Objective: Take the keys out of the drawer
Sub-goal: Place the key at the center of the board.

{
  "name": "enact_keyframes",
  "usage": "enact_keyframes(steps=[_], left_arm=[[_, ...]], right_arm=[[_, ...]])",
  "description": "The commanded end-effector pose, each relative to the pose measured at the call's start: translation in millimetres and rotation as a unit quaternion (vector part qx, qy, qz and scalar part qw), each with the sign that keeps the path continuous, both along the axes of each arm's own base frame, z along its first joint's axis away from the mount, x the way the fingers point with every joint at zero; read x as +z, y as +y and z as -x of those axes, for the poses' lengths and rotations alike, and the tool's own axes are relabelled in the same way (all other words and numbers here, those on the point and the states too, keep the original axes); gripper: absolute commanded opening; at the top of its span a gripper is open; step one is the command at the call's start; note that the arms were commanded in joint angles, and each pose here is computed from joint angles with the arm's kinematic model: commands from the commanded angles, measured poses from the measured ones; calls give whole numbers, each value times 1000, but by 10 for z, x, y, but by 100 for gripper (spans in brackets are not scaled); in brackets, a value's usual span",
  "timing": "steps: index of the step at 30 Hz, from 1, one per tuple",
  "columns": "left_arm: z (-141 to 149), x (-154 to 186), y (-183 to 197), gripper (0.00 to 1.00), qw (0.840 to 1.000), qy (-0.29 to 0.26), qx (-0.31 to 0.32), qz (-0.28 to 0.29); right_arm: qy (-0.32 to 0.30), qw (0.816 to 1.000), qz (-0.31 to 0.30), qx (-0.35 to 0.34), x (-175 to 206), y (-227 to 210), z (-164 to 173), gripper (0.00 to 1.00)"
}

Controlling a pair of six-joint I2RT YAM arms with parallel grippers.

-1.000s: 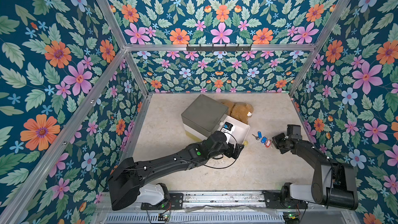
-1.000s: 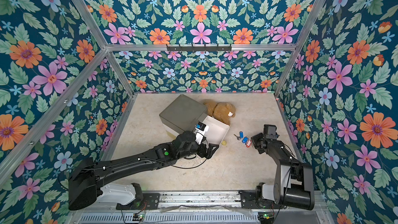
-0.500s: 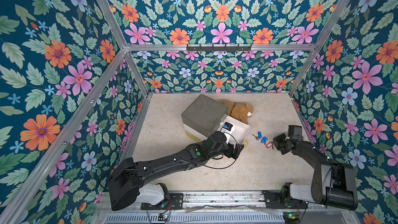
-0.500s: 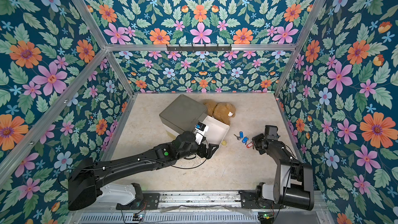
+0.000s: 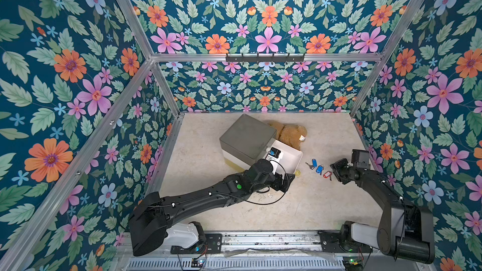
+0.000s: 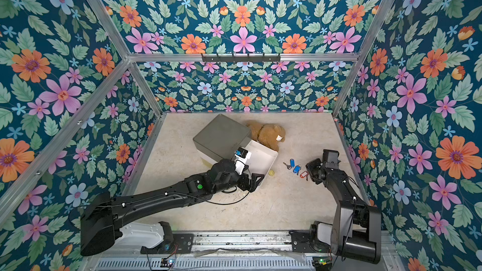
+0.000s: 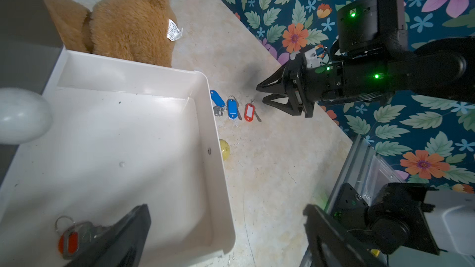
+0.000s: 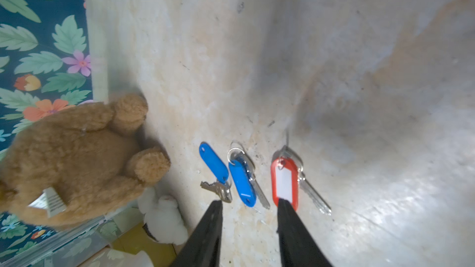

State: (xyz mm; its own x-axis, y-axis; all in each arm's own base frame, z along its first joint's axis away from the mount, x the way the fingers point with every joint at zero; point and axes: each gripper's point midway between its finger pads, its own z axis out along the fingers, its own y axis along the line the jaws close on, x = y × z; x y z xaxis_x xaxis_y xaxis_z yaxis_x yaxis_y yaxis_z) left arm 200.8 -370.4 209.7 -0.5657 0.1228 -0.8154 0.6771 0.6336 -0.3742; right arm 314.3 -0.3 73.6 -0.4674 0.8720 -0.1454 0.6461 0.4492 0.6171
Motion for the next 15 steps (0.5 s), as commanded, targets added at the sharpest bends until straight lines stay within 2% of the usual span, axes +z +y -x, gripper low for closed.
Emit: enact_keyframes(steps=[1, 9, 15], left_arm=[[-38, 123, 22, 99, 1000, -15, 12, 17], [-66, 321, 188, 99, 998, -35, 40, 33], [-87, 422, 382, 99, 996, -48, 68, 36]], right_arm=[[-13, 999, 0, 35, 144, 73, -15, 40], [-83, 989, -29, 121, 759, 402, -106, 40], [-133, 958, -9, 253, 1352, 1013, -103, 40]])
